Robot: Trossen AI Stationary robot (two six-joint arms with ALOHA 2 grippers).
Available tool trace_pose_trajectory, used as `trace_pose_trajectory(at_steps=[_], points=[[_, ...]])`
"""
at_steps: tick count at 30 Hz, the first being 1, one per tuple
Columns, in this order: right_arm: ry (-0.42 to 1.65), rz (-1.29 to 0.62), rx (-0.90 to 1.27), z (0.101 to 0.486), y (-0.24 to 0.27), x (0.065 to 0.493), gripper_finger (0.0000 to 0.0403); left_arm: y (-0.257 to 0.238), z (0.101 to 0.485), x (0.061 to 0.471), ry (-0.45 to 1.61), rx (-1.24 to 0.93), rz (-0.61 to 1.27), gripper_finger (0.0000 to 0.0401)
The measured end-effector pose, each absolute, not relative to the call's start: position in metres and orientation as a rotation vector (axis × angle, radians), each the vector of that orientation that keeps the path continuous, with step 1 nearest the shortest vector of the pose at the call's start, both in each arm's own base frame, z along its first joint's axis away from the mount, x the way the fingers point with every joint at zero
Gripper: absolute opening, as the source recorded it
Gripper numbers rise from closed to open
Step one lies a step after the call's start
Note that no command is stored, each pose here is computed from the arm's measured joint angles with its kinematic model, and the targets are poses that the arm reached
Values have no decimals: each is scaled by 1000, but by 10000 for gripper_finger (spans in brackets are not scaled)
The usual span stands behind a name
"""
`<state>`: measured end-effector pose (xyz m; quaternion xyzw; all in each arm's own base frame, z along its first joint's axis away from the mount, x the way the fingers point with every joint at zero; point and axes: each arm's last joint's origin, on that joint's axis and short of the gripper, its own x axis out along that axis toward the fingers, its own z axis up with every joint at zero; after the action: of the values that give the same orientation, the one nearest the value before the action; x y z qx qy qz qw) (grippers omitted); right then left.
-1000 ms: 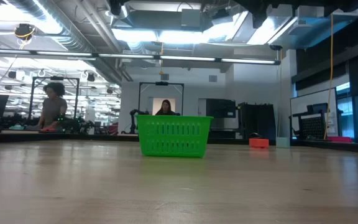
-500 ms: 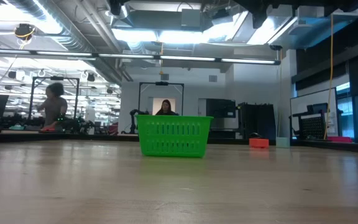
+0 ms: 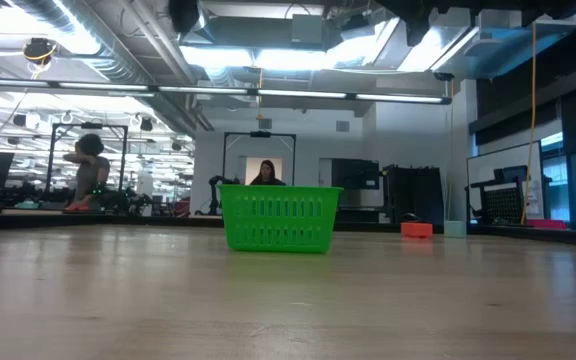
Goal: Sort & place blocks by color
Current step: Put the violet block into the blue basket
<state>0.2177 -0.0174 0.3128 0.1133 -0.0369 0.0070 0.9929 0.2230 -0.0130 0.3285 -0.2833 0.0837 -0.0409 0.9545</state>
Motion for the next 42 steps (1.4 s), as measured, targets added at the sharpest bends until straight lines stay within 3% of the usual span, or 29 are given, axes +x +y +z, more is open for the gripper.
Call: trace_pose_trajectory(at_steps=[5, 11, 25, 34, 42], points=[[-74, 14, 227, 313, -17, 218, 205, -43, 294, 207, 592, -730, -50, 213], [-74, 14, 227, 313, -17, 218, 205, -82, 264, 178, 939, -682, 78, 213], [-65, 13, 236, 312, -17, 218, 205, -168, 206, 153, 1279, -322, 4, 213], [-61, 13, 254, 311, -18, 218, 205, -174, 176, 155, 1393, -187, 115, 213], [-61, 13, 255, 311, -17, 218, 205, -167, 162, 141, 1439, -257, 131, 213]])
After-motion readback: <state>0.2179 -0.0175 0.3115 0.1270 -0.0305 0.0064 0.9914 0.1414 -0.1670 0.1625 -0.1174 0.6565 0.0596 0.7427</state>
